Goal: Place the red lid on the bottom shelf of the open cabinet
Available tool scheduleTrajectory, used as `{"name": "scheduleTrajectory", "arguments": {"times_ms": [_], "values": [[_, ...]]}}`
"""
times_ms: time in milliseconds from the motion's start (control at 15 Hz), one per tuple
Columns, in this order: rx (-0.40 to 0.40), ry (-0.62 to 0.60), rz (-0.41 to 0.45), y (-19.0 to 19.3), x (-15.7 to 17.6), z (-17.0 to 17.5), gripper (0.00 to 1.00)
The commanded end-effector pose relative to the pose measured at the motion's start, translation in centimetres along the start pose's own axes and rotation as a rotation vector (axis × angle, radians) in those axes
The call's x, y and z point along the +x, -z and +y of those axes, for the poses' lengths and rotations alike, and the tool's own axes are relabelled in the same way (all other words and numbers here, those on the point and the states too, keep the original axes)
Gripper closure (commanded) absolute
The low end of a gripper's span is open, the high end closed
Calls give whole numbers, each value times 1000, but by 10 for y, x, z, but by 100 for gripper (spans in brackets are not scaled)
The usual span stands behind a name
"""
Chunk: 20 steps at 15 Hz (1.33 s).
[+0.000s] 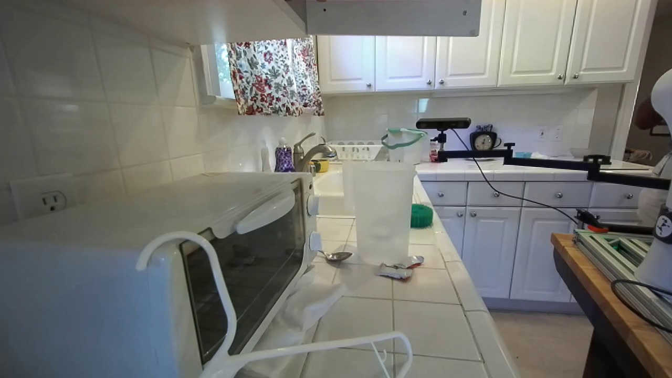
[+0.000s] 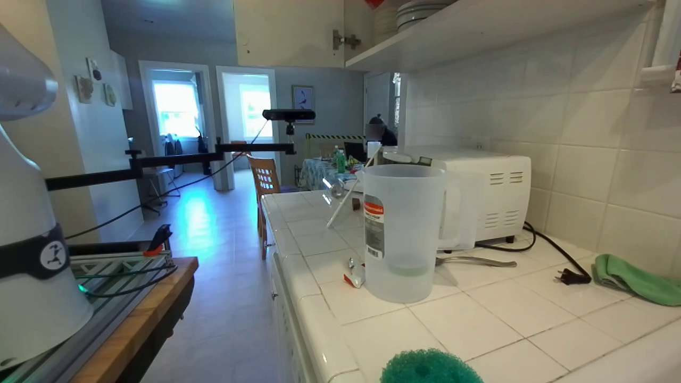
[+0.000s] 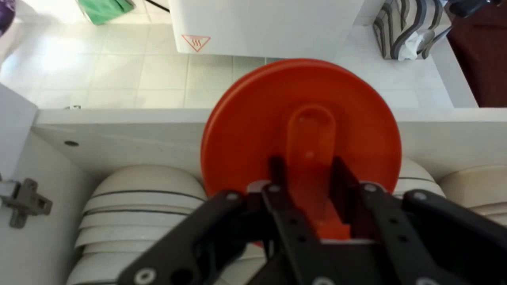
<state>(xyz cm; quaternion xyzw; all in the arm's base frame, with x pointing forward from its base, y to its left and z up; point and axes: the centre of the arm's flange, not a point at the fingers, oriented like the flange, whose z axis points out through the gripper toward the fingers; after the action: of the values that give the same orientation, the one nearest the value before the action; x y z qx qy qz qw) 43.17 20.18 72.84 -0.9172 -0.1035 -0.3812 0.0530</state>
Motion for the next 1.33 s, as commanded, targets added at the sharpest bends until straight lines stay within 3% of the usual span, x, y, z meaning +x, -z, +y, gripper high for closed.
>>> {"name": "scheduleTrajectory", "arguments": {"times_ms": [0, 400, 733, 1267], "values": [[5, 51, 72, 3, 32, 2, 92], [59, 95, 188, -2, 74, -3, 92], [108, 132, 209, -25, 94, -18, 92], [166, 221, 245, -31, 113, -47, 92]]}}
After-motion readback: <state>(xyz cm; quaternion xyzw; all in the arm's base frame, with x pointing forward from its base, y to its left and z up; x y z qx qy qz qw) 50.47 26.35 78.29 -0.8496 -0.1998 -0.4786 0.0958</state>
